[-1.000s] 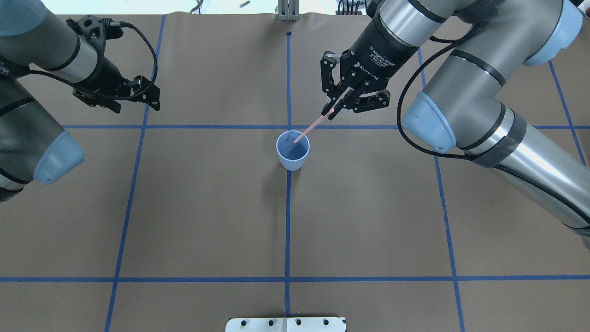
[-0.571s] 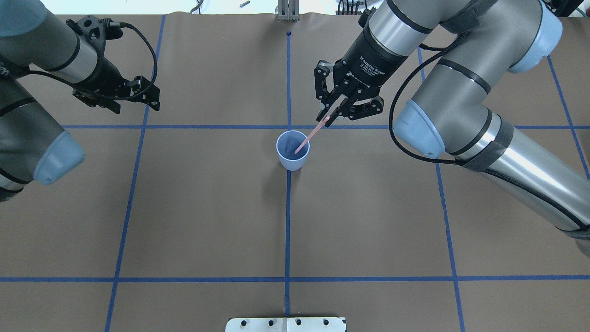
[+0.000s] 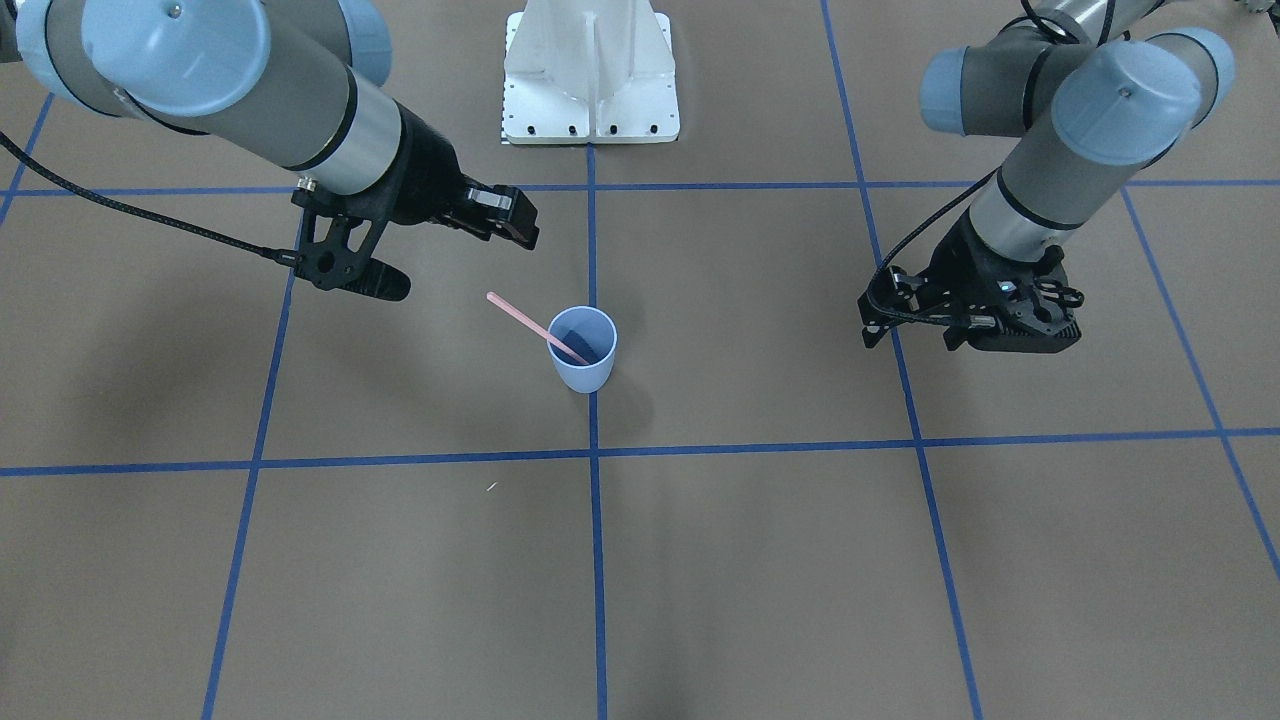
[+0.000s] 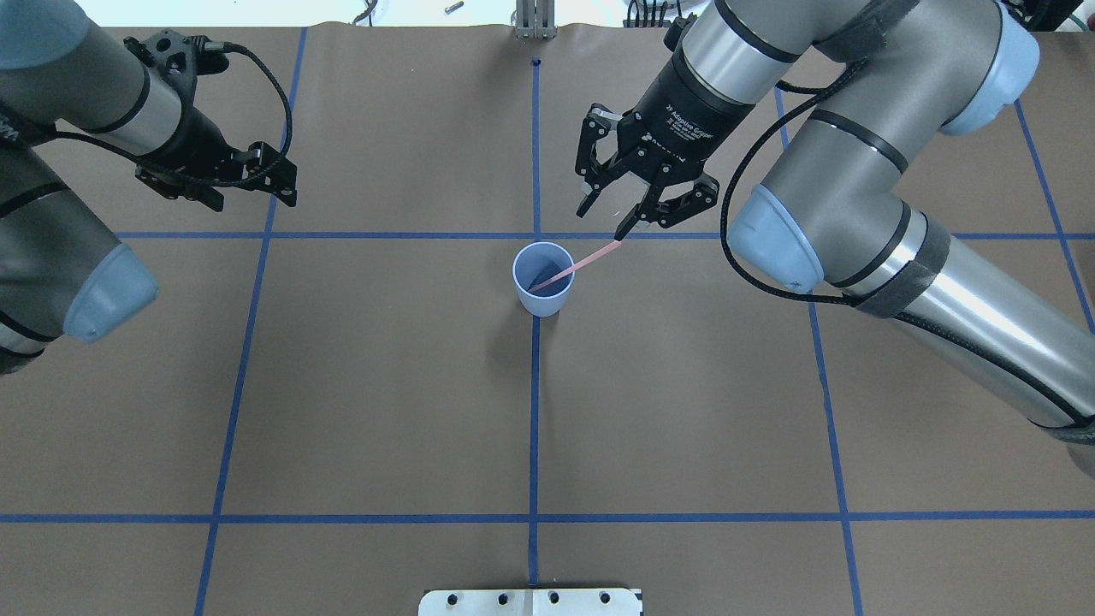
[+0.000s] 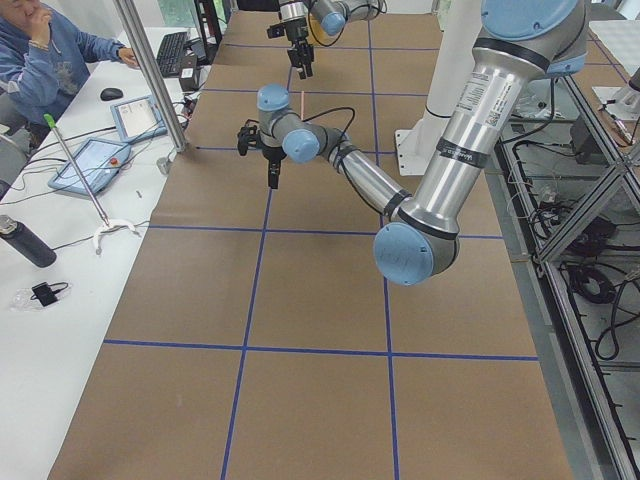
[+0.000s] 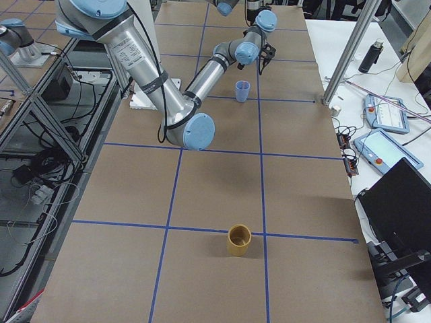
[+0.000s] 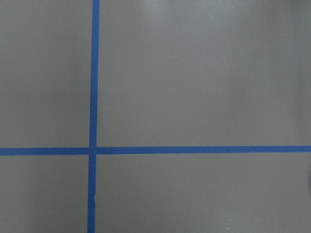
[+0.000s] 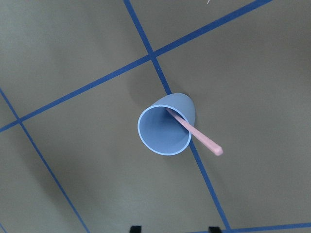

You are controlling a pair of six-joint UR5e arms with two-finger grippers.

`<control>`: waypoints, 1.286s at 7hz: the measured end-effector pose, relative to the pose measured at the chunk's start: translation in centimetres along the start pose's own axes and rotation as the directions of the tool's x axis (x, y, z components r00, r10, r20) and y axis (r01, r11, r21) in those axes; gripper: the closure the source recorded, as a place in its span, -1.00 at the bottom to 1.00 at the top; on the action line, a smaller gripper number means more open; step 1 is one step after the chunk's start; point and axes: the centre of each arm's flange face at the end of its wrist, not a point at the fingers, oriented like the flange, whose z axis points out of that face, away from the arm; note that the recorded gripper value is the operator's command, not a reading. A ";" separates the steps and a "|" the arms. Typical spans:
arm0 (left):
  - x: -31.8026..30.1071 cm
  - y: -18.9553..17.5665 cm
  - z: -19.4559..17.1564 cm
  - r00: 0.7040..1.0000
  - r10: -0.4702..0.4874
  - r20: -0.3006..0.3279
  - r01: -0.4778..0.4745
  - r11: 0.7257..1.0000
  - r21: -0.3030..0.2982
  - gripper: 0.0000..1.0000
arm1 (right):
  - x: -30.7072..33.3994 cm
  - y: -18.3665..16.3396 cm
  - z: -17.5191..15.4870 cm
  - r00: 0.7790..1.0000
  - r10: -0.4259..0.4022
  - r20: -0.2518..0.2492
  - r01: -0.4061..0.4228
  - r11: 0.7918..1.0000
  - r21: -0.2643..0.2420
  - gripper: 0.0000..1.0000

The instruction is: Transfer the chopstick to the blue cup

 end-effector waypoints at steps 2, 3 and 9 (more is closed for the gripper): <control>-0.8 -0.6 -0.6 1.000 0.029 0.005 -0.029 1.000 0.012 -0.95 | 3.4 -4.2 -4.5 0.999 0.033 0.019 -0.035 0.992 0.120 -1.00; -1.7 -0.8 -1.1 0.998 0.058 0.011 -0.058 0.998 0.020 -0.95 | 7.6 -7.1 -7.3 1.000 0.007 0.009 -0.009 0.978 0.207 -1.00; -18.4 -1.9 -6.4 0.974 0.225 0.039 -0.225 0.974 -0.002 -0.95 | 33.8 -19.9 -12.3 0.834 -0.330 -0.442 0.476 0.836 0.274 -1.00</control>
